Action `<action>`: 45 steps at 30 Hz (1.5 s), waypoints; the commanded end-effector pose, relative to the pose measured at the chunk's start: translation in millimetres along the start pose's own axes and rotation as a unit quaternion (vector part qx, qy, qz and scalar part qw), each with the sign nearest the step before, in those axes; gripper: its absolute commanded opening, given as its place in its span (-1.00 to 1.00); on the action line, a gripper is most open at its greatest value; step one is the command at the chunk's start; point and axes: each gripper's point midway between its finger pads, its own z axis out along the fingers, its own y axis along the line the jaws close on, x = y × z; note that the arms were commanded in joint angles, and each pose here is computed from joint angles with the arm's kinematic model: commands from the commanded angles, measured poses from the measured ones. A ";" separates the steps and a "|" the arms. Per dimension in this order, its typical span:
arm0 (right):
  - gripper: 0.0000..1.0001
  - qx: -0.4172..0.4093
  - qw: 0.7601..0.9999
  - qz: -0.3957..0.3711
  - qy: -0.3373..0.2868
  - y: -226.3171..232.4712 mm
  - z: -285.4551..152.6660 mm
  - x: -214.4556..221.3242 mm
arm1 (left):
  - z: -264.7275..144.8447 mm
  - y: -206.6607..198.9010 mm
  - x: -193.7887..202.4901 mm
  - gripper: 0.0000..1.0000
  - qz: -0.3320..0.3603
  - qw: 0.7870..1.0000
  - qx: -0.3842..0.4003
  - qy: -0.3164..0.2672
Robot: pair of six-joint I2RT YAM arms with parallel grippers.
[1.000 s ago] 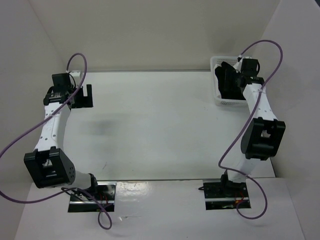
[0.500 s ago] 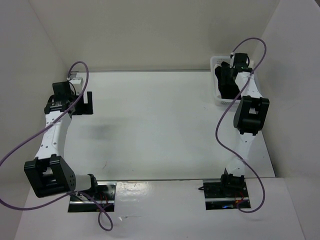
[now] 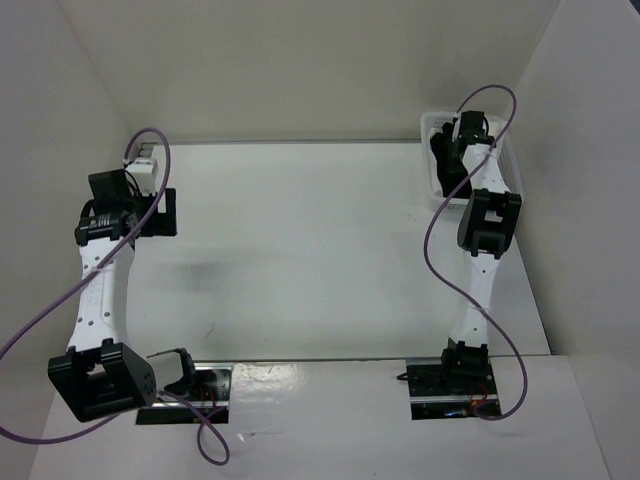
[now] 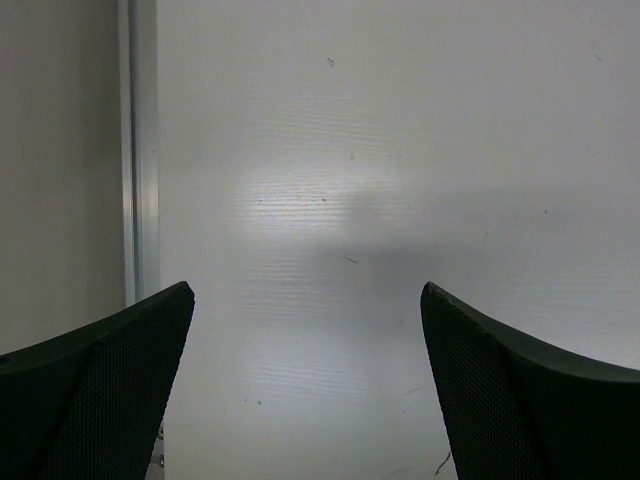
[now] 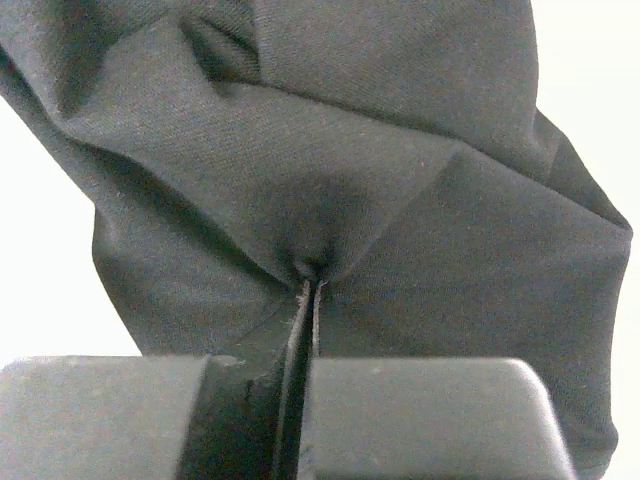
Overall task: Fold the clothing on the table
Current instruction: Grab the skirt from the pile, then move the skirt to the center of the board
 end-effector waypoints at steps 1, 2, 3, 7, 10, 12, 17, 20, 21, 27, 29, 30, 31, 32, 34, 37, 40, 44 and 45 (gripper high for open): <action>-1.00 0.002 1.000 0.006 -0.007 -10.4 -23.0 -12.7 | 2.4 -3.0 3.0 1.00 0.007 1.000 0.015 0.002; -1.00 -0.003 1.000 0.008 -0.030 -12.7 -42.3 -29.6 | 2.4 -4.6 2.6 1.00 0.007 1.000 0.020 0.001; -1.00 -0.004 0.999 0.013 -0.038 -19.7 -51.9 -34.1 | 2.8 -4.1 0.4 1.00 0.008 1.000 0.019 -0.003; -1.00 -0.022 0.992 0.025 -0.125 -39.2 -137.4 -88.6 | 1.3 -5.0 -3.6 1.00 0.008 1.000 0.022 -0.009; -1.00 -0.035 0.982 0.025 -0.186 -47.8 -208.9 -121.6 | 0.2 -5.3 -10.1 1.00 0.010 0.999 0.025 -0.019; -1.00 -0.054 0.981 0.022 -0.185 -43.1 -233.4 -122.1 | 0.4 -8.7 -13.2 1.00 0.010 0.999 0.035 -0.026; -1.00 -0.124 0.962 -0.022 -0.242 -5.3 -312.3 -141.1 | -2.2 -13.5 -18.0 1.00 0.007 0.998 0.047 -0.038; -1.00 -0.221 0.941 -0.085 -0.242 65.6 -352.6 -129.5 | -2.3 -15.1 -18.3 1.00 0.007 0.998 0.052 -0.039; -1.00 -0.250 0.933 -0.115 -0.233 86.3 -361.5 -118.7 | -2.3 -15.1 -18.3 1.00 0.007 0.998 0.052 -0.039; -0.82 -0.448 0.818 -0.266 -0.245 232.2 -463.9 -60.9 | -12.0 -19.7 -16.6 1.00 0.008 0.997 0.060 -0.045; 0.55 -0.452 0.811 -0.287 -0.236 256.7 -469.8 -47.4 | -15.2 -21.2 -18.5 1.00 0.009 0.997 0.063 -0.051; 0.73 -0.412 0.841 -0.278 -0.215 253.5 -445.3 -44.3 | -16.1 -22.0 -15.4 1.00 0.009 0.997 0.063 -0.051; 0.74 -0.393 0.856 -0.267 -0.203 253.5 -427.3 -44.4 | -14.3 -24.5 -11.7 1.00 0.009 0.996 0.070 -0.047; 0.74 -0.371 0.867 -0.251 -0.217 250.0 -415.8 -54.8 | -18.0 -27.3 -14.0 1.00 0.010 0.996 0.077 -0.054; 0.77 -0.317 0.908 -0.209 -0.176 223.6 -361.2 -45.8 | -17.0 -34.8 -3.3 1.00 0.019 0.994 0.096 -0.045; 0.77 -0.285 0.933 -0.183 -0.121 196.3 -310.9 -25.0 | -23.4 -44.8 5.2 1.00 0.027 0.991 0.122 -0.039; 0.77 -0.284 0.937 -0.193 -0.062 198.0 -285.2 10.2 | -25.2 -59.9 14.3 1.00 0.037 0.986 0.160 -0.028; 0.72 -0.290 0.936 -0.201 -0.009 203.3 -268.5 55.3 | -11.5 -85.8 30.9 0.95 0.037 0.972 0.233 0.016; 0.72 -0.294 0.933 -0.206 -0.001 208.7 -265.8 63.7 | -9.7 -95.2 35.0 0.87 0.040 0.965 0.258 0.026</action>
